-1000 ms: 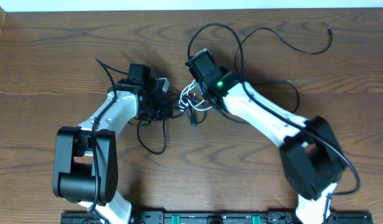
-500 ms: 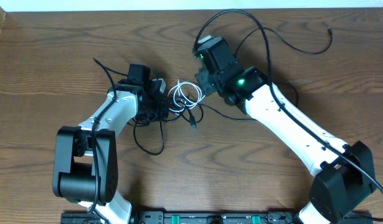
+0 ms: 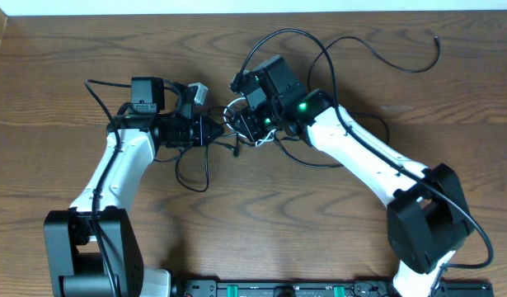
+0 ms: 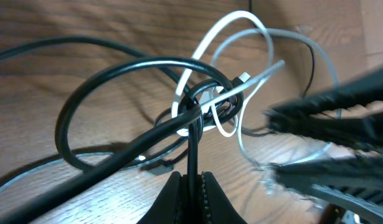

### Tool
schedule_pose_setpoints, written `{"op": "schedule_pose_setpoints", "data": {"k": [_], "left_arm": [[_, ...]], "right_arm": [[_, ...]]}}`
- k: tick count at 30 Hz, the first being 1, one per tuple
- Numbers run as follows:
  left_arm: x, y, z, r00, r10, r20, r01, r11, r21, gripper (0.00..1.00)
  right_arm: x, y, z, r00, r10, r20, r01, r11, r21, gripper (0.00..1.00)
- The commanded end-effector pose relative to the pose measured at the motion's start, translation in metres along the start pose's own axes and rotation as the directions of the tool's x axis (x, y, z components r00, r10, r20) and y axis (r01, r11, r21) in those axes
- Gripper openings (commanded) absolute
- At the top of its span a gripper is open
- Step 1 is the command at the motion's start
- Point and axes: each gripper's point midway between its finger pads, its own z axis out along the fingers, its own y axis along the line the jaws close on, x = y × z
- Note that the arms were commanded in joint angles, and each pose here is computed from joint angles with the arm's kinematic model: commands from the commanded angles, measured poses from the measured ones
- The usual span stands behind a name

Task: Untangle cables

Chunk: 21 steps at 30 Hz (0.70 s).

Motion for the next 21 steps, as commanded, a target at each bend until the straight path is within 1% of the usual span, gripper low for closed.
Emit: {"op": "schedule_pose_setpoints", "data": {"k": [1,2,3,4,5,7,9,11,13,16,18,21], "left_arm": [[0.006,-0.014,-0.002,0.994,0.105,-0.009,-0.104,0.991,0.079,0.07],[0.009,-0.014,-0.002,0.992,0.122,-0.020,-0.120,0.989,0.085,0.07],[0.012,-0.014,-0.002,0.992,0.127,-0.029,-0.124,0.989,0.083,0.07],[0.012,-0.014,-0.002,0.992,0.125,-0.031,-0.122,0.989,0.083,0.07],[0.012,-0.014,-0.002,0.992,0.125,-0.031,-0.122,0.989,0.083,0.07],[0.012,-0.012,-0.002,0.992,0.125,-0.032,-0.123,0.990,0.072,0.07],[0.013,-0.003,-0.001,0.991,0.124,-0.042,-0.123,0.992,0.021,0.07],[0.013,0.000,-0.001,0.991,0.124,-0.045,-0.124,0.992,0.001,0.07],[0.013,0.000,-0.001,0.991,0.124,-0.045,-0.124,0.992,0.002,0.07],[0.013,0.000,-0.001,0.991,0.124,-0.044,-0.125,0.992,0.001,0.07],[0.013,0.000,-0.001,0.991,0.125,-0.044,-0.125,0.992,0.002,0.07],[0.013,0.000,-0.001,0.991,0.125,-0.045,-0.125,0.992,0.002,0.07]], "right_arm": [[-0.008,0.000,0.011,0.987,0.158,0.022,-0.157,0.987,-0.027,0.25],[-0.011,-0.002,0.016,0.977,0.210,0.035,-0.209,0.977,-0.032,0.25],[-0.012,-0.007,0.022,0.948,0.316,0.045,-0.315,0.949,-0.025,0.25],[-0.011,-0.011,0.027,0.931,0.361,0.045,-0.361,0.932,-0.016,0.25],[-0.011,-0.012,0.031,0.901,0.432,0.045,-0.431,0.902,-0.022,0.25],[-0.010,-0.013,0.033,0.870,0.491,0.038,-0.490,0.871,-0.025,0.24],[-0.009,-0.007,0.033,0.866,0.499,0.018,-0.498,0.866,-0.051,0.25],[-0.011,-0.005,0.029,0.870,0.494,0.009,-0.492,0.868,-0.075,0.28],[-0.015,-0.007,0.022,0.867,0.499,0.015,-0.496,0.864,-0.090,0.32],[-0.011,0.000,0.016,0.866,0.498,-0.054,-0.500,0.851,-0.161,0.34],[0.003,0.000,0.016,0.848,0.519,-0.104,-0.529,0.838,-0.133,0.34],[0.013,0.000,0.019,0.841,0.527,-0.123,-0.539,0.838,-0.091,0.34]]}}
